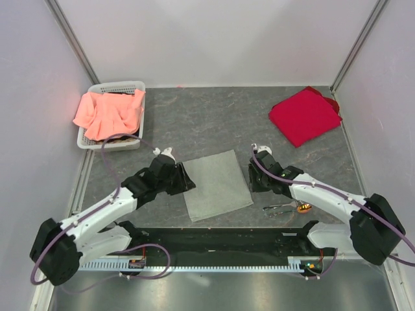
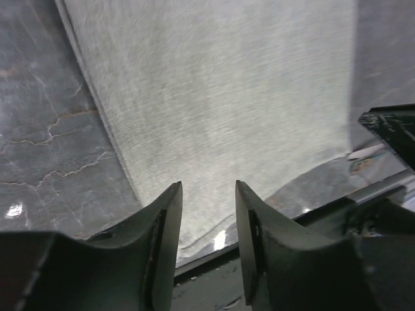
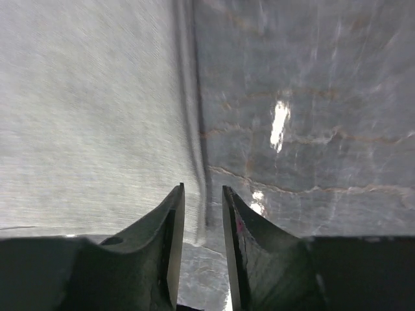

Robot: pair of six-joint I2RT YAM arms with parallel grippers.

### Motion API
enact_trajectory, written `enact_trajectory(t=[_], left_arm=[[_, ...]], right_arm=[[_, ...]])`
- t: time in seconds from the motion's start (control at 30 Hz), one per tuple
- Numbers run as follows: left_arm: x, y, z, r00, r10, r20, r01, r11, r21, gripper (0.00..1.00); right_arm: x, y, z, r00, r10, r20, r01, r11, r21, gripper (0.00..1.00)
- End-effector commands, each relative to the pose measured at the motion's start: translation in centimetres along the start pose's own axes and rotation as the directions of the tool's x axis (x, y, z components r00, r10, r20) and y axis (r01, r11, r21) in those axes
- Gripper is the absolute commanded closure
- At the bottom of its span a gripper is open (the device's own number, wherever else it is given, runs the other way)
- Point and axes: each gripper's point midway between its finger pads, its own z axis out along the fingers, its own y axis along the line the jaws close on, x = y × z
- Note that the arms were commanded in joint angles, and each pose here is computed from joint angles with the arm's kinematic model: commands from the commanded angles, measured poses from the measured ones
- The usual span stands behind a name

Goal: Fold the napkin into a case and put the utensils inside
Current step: Smooth out the upper triangle-folded napkin at the center of the board, then pick up the upper triangle-folded napkin from the center of the board.

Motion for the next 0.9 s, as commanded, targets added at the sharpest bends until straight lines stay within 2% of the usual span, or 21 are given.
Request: enact_trajectory(t=[0.0,0.07,0.2,0.4,0.63,0.73,0.87], left_arm=[[-4.6,-2.1,-4.4,0.988,0.048,0.145,-0.046,0.999,-0.016,0.53],[-6.3,-1.7,-6.0,0.976,0.033,0.215,-0.021,0.998,-0.056,0.52],[-8.9,-1.5,-9.6,0.952,-0.006,0.306,0.032,0.996,-0.080,0.51],[-10.7,0.7,-12.9,0.936,-0.037,0.351,0.101,0.981,-0.166,0.50],[-10.6,3.3,-12.3,0.952,-0.115,0.285,0.165,0.974,-0.158,0.49],[-10.8,4.6,-12.3,0.943,-0.170,0.285,0.215,0.968,-0.133,0.50],[-10.9,5.4,-11.9,0.935,-0.220,0.278,0.256,0.961,-0.102,0.50]], right_arm=[[-4.5,2.0,-3.7,0.987,-0.102,0.121,0.099,0.995,0.029,0.56],[-5.2,4.3,-4.2,0.983,-0.133,0.126,0.137,0.990,-0.018,0.51],[-3.0,11.7,-4.9,0.957,-0.265,0.115,0.281,0.948,-0.150,0.42],[1.2,20.6,-3.6,0.923,-0.376,0.082,0.385,0.895,-0.226,0.32],[4.2,24.7,-1.0,0.900,-0.433,0.048,0.433,0.877,-0.208,0.32],[5.3,25.6,0.0,0.893,-0.449,0.030,0.445,0.873,-0.198,0.43],[6.1,25.8,0.9,0.885,-0.465,0.017,0.461,0.870,-0.177,0.46]])
